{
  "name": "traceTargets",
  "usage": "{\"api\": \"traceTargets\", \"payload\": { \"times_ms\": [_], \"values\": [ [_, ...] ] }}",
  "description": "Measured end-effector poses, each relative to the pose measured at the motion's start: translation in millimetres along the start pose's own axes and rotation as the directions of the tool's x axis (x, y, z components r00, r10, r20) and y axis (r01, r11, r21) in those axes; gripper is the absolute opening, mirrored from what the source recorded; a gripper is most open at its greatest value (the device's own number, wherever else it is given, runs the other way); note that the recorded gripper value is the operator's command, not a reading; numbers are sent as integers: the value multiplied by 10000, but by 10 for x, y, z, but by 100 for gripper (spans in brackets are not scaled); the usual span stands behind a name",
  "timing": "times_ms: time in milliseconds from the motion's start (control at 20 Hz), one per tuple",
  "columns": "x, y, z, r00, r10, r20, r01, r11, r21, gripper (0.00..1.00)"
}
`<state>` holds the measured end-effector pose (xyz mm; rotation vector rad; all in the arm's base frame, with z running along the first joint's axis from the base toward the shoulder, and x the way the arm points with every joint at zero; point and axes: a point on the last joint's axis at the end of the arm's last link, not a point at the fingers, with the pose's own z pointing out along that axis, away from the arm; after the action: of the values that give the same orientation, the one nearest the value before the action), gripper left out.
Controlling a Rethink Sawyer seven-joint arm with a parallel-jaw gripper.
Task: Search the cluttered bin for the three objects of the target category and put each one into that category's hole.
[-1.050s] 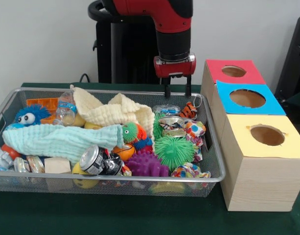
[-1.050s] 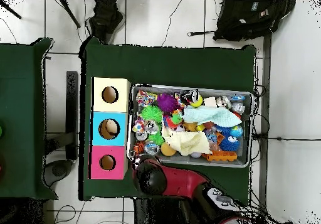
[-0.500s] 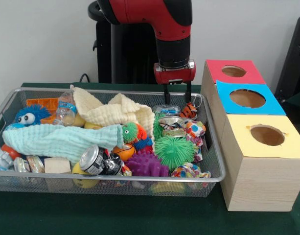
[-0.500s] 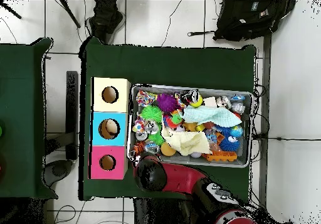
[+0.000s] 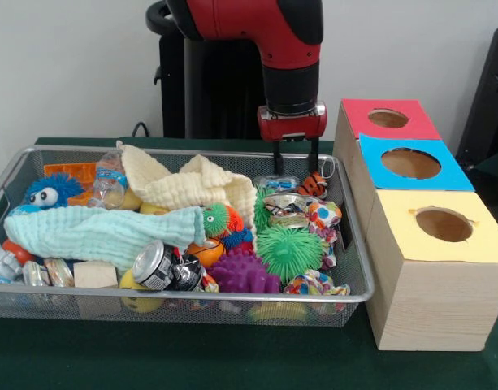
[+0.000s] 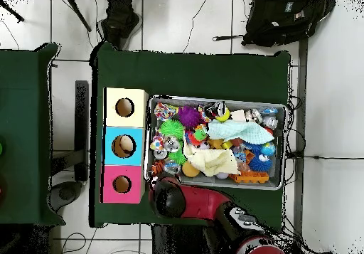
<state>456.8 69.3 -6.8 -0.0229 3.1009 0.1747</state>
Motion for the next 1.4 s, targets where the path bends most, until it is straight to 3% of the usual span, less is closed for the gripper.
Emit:
{"api": "traceTargets", "payload": {
  "times_ms": [450,900,1400],
  "values": [
    [43,231,2,9984,-343,440,295,9942,1038,100],
    [43,371,-11,9974,-282,658,171,9864,1635,100],
    [11,340,-50,9955,16,948,-220,9765,2143,100]
  ]
}}
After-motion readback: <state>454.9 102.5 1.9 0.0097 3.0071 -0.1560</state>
